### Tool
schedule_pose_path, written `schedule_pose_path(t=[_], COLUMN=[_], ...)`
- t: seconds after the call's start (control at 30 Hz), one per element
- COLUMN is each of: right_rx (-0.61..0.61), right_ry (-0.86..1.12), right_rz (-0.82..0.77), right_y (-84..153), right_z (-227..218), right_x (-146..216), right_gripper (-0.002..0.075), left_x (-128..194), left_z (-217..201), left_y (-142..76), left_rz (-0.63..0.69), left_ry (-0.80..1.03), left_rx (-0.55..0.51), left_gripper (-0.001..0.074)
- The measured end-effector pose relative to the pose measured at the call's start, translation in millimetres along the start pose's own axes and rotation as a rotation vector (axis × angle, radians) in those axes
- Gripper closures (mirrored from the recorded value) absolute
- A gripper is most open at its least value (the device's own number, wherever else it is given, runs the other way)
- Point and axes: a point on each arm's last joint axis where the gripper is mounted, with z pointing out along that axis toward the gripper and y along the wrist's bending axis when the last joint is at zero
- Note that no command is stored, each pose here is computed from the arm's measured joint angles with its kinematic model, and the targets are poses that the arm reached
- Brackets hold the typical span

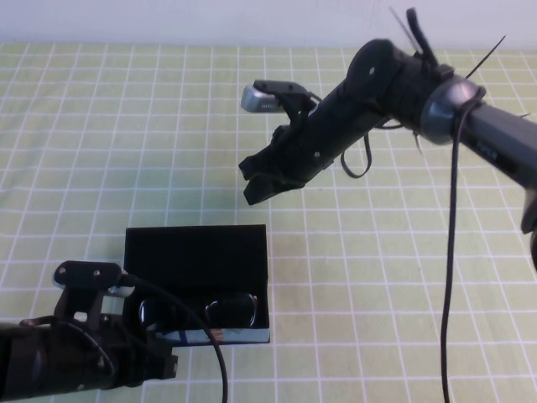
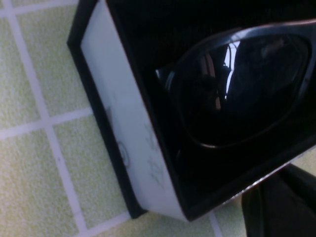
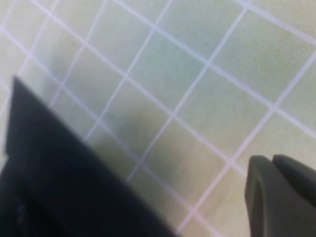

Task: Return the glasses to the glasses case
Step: Close the glasses case

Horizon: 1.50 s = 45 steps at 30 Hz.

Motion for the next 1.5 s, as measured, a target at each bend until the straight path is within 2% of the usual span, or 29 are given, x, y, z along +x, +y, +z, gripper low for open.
schedule_pose_path(t=[0.23, 0.57, 0.83, 0.97, 1.27, 1.5], right_rx=[0.014, -0.093, -0.131, -0.125, -0.151, -0.169], right_ry=[0.013, 0.180, 0.178, 0.167, 0.227, 0.312], right_rz=[0.033, 0.042, 0.044, 0.011, -0.081, -0.071], right_y=[-16.2, -6.3, -1.2, 12.4, 66.8, 75.1], right_z=[29.7, 28.0, 25.0, 14.3, 0.1, 16.5], right_x=[6.0, 21.0, 20.2, 17.9, 40.8, 62.5], right_gripper=[0.0737, 0.0737, 0.0737, 0.0737, 0.0737, 0.0737], left_x=[-0.1, -0.1, -0.1, -0.1, -0.1, -2.7], left_z=[0.0, 0.0, 0.0, 0.0, 0.0, -19.5], left_y=[0.0, 0.2, 1.9, 2.2, 2.8, -6.1], left_rz=[-0.002, 0.000, 0.000, 0.003, 0.003, -0.034], left_ry=[-0.001, -0.001, -0.001, -0.001, -0.001, -0.027], left_rx=[0.000, -0.002, -0.021, -0.024, -0.030, -0.011], left_gripper=[0.0737, 0.0737, 0.0737, 0.0737, 0.0737, 0.0737])
